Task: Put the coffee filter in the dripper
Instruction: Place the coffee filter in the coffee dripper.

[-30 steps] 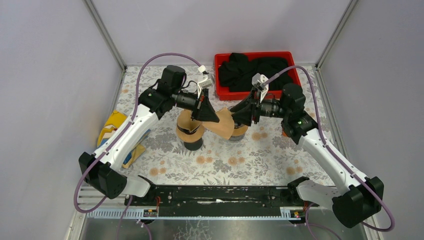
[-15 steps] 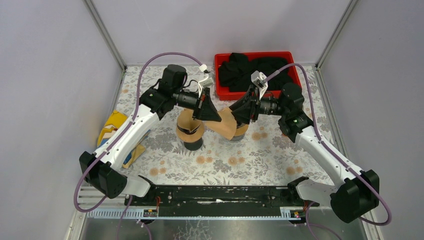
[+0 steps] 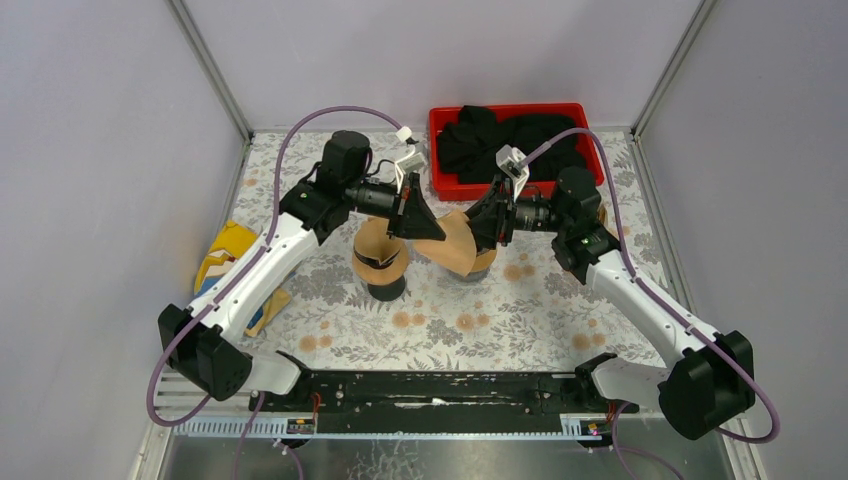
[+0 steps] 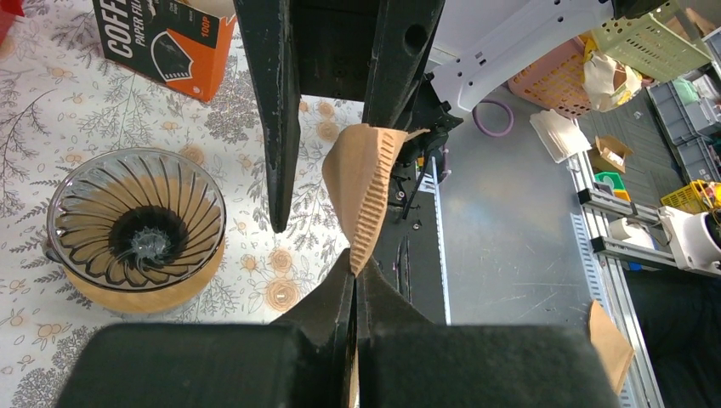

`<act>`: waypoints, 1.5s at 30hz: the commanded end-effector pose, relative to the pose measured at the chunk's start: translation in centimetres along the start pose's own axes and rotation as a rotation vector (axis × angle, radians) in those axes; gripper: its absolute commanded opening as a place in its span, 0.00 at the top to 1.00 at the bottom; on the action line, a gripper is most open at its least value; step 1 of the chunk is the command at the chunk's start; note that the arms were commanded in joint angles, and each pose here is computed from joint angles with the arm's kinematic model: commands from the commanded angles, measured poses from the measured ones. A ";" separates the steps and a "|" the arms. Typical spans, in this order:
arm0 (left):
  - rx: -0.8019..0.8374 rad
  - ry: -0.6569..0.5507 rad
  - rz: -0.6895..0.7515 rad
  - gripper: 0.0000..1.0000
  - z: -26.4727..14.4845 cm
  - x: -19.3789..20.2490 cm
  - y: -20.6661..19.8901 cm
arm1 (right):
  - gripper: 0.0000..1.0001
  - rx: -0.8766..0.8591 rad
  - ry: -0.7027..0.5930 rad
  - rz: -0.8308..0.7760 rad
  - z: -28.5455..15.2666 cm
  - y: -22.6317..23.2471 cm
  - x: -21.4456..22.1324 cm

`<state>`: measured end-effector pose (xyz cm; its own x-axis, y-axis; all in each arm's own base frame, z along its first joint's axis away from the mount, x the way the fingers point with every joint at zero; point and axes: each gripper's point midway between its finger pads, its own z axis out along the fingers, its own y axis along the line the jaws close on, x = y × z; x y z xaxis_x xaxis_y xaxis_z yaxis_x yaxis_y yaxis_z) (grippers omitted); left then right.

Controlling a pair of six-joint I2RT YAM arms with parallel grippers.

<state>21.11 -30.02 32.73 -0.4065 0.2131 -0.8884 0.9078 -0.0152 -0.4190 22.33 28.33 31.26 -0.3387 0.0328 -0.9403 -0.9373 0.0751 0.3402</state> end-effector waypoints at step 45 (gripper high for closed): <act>-0.765 -0.258 -0.079 0.37 -4.2 -5.4 7.8 | 1.00 0.618 0.106 0.070 -5.4 -4.5 -2.1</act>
<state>29.18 -28.57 31.18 -0.4834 0.0800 -0.8718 0.7621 0.5285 -0.3741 25.77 23.84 31.47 -0.3839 -0.0506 -0.9220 -0.7907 0.5337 0.3000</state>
